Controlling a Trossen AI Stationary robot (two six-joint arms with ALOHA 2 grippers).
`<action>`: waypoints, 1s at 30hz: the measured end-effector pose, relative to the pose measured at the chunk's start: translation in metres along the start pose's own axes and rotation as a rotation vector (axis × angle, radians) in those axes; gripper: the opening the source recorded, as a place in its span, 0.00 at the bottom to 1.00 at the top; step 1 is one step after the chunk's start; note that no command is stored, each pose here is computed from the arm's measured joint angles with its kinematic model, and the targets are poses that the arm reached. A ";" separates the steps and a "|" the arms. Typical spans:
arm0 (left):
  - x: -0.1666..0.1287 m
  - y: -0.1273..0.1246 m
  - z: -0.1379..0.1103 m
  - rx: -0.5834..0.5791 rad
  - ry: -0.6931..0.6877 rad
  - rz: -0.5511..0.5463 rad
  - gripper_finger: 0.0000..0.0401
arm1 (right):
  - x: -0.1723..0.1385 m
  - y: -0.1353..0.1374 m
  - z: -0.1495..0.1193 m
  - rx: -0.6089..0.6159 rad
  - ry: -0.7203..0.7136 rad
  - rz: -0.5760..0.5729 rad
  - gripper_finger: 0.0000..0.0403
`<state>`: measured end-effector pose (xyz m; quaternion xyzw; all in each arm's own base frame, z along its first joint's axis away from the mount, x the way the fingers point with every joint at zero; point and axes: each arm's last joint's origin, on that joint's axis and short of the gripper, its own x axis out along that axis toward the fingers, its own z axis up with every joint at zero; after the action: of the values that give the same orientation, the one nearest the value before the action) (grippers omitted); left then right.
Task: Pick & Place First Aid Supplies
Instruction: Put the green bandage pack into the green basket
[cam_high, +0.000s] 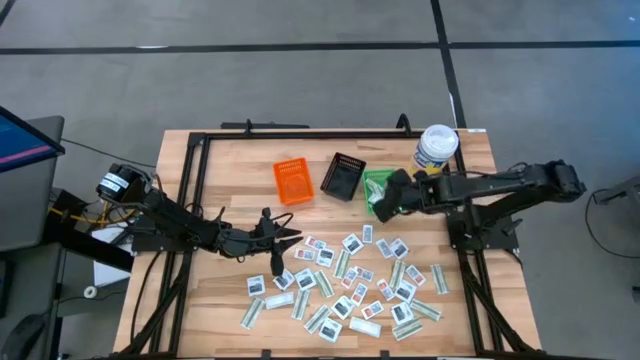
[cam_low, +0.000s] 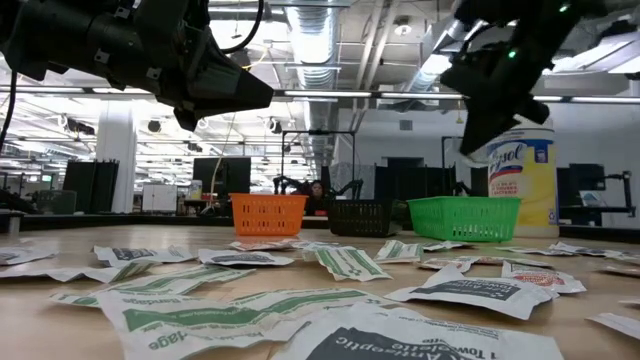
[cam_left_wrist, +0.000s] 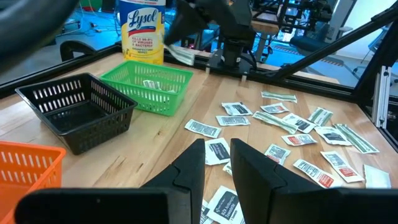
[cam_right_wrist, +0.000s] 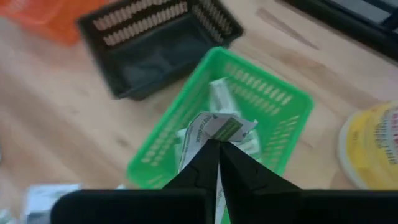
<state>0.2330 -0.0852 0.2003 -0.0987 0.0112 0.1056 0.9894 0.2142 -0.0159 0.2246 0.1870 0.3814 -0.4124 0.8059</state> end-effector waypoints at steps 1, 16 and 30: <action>0.000 0.000 0.000 0.000 0.000 0.000 0.19 | 0.003 -0.003 0.002 -0.002 0.007 -0.017 0.03; 0.000 0.000 0.000 0.000 0.000 0.000 0.19 | 0.044 -0.004 0.012 -0.103 0.090 -0.061 0.31; 0.000 0.000 0.000 0.001 0.000 0.000 0.19 | 0.013 0.080 -0.022 -0.476 -0.032 0.516 0.44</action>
<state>0.2330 -0.0852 0.2003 -0.0984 0.0114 0.1057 0.9894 0.2739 0.0382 0.1996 0.0775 0.3943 -0.0978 0.9105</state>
